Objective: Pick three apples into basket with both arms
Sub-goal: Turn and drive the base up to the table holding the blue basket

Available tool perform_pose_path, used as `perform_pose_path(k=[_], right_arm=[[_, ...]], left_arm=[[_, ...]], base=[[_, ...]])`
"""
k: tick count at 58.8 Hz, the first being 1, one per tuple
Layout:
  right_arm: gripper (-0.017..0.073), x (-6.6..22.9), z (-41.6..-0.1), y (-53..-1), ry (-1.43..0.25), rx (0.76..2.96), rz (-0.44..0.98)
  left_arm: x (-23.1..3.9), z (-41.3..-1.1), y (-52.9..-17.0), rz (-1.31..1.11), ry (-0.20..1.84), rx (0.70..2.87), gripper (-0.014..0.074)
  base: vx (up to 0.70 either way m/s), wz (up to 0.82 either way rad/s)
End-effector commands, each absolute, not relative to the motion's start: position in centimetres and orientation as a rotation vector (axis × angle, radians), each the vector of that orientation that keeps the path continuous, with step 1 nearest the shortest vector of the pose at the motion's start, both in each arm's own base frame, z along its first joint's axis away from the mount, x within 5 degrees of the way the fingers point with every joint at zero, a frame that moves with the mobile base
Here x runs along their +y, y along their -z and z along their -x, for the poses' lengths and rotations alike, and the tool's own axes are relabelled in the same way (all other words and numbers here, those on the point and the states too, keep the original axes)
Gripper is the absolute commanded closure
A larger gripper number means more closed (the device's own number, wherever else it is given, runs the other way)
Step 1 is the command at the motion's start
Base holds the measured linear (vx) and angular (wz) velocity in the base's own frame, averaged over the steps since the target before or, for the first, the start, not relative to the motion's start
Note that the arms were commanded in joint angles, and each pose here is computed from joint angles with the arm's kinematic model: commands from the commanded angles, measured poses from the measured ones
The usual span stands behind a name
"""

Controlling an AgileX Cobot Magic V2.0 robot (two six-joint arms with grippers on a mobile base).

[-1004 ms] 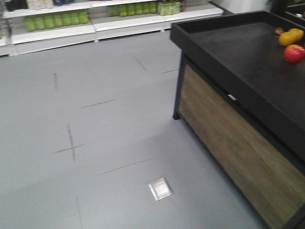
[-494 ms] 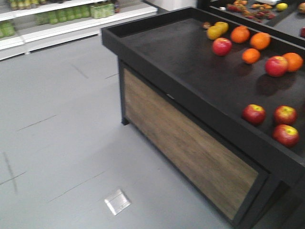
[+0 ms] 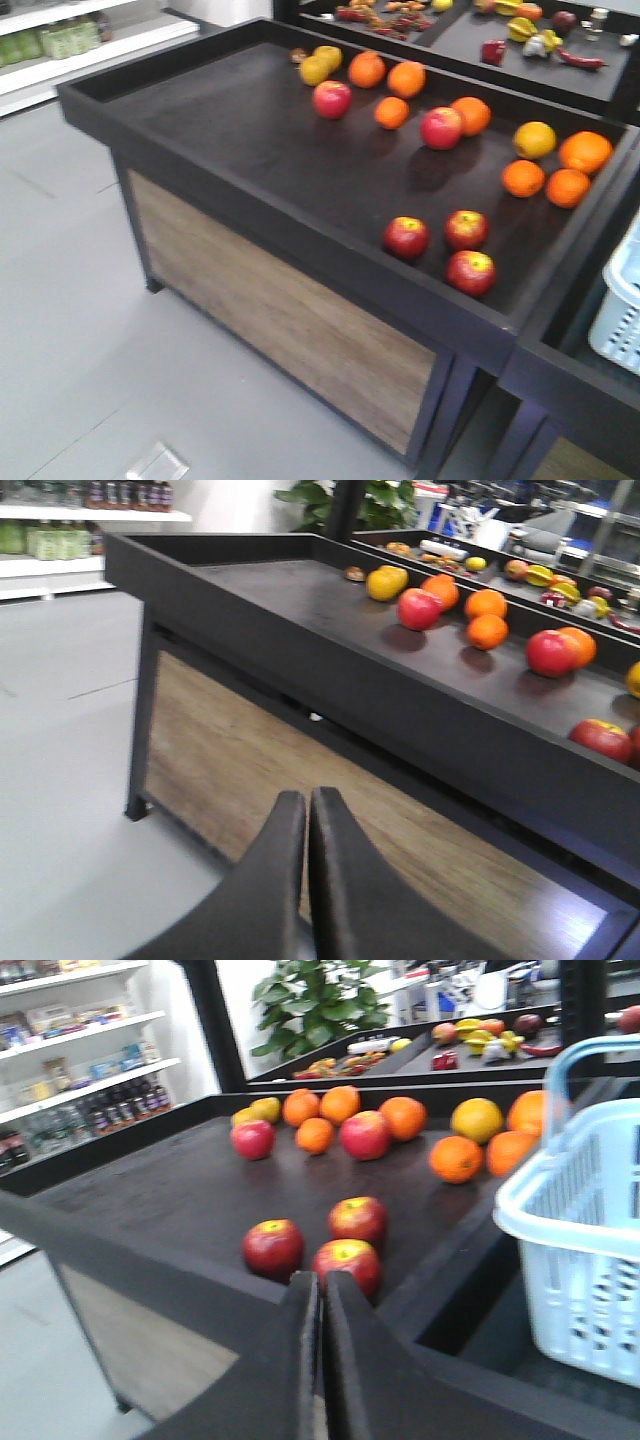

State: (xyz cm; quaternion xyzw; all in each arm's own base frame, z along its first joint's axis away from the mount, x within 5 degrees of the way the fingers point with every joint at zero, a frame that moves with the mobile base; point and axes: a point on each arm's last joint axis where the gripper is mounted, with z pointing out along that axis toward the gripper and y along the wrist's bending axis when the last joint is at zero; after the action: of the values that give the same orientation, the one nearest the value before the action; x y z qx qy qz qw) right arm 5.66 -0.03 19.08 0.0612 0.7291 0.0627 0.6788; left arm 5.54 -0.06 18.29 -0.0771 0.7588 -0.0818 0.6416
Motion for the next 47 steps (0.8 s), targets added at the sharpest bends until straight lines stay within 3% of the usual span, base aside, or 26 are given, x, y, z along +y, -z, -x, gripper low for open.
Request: perform_pose_path(k=[1,47], right_arm=[[0.0564,0.03,-5.64,-19.42,-0.13,1.568,-0.11],[0.0564,0.03,-5.64,-19.42,-0.13,1.568,-0.11]], left_arm=[[-0.15,-5.44,-19.87,0.162,0.213,1.619,0.0599],[-0.15,-5.44,-19.87,0.162,0.213,1.619,0.0599]], base=[[0.11,-0.47],[0.1,-0.43]])
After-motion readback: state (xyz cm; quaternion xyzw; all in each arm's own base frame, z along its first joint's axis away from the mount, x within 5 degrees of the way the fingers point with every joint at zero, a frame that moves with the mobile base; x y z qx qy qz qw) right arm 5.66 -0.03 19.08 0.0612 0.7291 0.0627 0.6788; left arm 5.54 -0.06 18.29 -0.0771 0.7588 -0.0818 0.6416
